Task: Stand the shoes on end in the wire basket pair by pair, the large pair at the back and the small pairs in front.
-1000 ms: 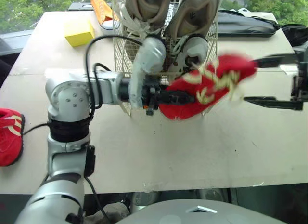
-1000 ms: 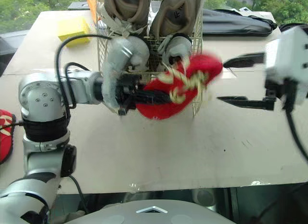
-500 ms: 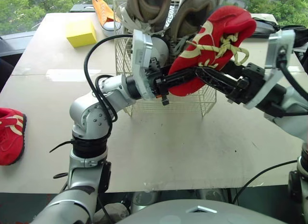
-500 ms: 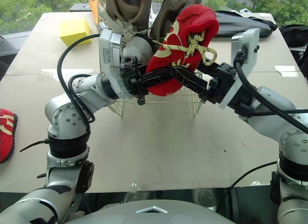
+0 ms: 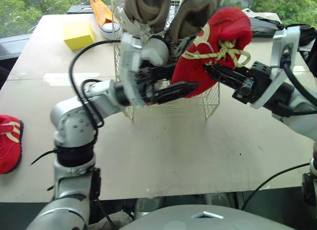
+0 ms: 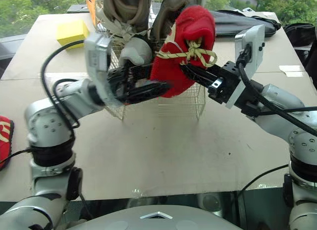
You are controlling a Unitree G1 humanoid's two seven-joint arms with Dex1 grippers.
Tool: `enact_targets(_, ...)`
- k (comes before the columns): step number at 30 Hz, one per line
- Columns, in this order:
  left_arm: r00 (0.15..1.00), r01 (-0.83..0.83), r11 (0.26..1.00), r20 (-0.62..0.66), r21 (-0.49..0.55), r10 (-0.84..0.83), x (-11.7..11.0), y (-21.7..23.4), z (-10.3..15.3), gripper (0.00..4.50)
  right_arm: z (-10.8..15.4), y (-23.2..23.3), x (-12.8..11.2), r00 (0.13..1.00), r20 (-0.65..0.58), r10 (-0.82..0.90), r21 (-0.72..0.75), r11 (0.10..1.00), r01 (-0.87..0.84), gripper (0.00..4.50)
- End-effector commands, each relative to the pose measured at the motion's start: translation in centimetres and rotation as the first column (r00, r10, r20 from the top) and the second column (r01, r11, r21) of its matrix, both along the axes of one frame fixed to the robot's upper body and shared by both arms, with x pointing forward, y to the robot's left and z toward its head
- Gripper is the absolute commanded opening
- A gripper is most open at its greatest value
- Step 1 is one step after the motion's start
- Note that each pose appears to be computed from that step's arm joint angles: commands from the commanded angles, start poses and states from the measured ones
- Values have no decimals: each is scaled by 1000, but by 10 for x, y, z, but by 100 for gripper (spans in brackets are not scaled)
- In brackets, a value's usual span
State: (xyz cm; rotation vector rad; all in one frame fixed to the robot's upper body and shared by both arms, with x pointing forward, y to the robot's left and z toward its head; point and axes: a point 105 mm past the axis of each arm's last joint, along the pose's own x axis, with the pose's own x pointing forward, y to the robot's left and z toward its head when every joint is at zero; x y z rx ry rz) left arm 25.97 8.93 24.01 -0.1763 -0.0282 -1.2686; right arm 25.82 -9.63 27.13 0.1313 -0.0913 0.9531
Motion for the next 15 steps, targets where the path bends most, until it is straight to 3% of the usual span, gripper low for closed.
enact_targets(1, 995, -6, 1000, 103, 27, 3, -29, 21, -1, 385, 27, -14, -6, 980, 200, -4, -32, 999, 11, 36)
enact_targets(3, 993, -32, 997, 117, 65, 24, -40, 34, -11, 385, 23, -15, -8, 965, 259, 30, -137, 991, 6, 36)
enact_targets(8, 989, -94, 994, 116, 63, 86, -53, 60, -34, 385, 2, -7, -1, 952, 299, 65, -229, 973, 6, 36)
enact_targets(15, 973, -165, 980, 179, 113, 143, -61, 73, -47, 385, -45, -2, 27, 927, 375, -23, -367, 914, 171, 36)
